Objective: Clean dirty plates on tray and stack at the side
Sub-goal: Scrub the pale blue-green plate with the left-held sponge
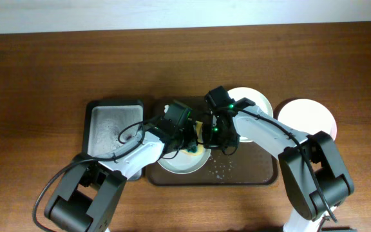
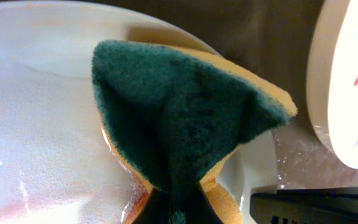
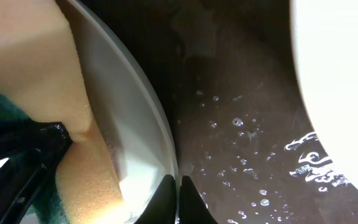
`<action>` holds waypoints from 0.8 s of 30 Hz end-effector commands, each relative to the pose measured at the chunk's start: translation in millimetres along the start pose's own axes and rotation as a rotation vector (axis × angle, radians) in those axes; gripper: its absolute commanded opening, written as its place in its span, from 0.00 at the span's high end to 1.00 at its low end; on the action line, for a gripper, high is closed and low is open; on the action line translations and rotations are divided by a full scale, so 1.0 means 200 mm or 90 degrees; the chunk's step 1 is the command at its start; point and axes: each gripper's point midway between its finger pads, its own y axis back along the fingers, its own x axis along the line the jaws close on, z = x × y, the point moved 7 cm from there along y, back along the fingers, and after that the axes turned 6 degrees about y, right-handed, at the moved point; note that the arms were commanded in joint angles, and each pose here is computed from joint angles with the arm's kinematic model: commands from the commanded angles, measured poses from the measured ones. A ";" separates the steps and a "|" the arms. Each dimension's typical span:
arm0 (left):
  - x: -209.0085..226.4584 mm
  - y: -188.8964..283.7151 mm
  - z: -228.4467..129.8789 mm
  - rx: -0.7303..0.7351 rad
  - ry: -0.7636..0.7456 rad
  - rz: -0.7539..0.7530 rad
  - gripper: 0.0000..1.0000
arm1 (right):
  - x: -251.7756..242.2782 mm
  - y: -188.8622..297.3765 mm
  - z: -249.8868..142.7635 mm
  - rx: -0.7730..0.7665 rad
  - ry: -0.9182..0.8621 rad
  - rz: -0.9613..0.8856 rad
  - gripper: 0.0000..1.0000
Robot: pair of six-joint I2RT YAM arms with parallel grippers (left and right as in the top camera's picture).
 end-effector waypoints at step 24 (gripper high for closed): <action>0.61 0.60 0.25 -0.120 0.007 0.280 1.00 | -0.06 -0.02 -0.03 0.015 -0.020 -0.061 0.78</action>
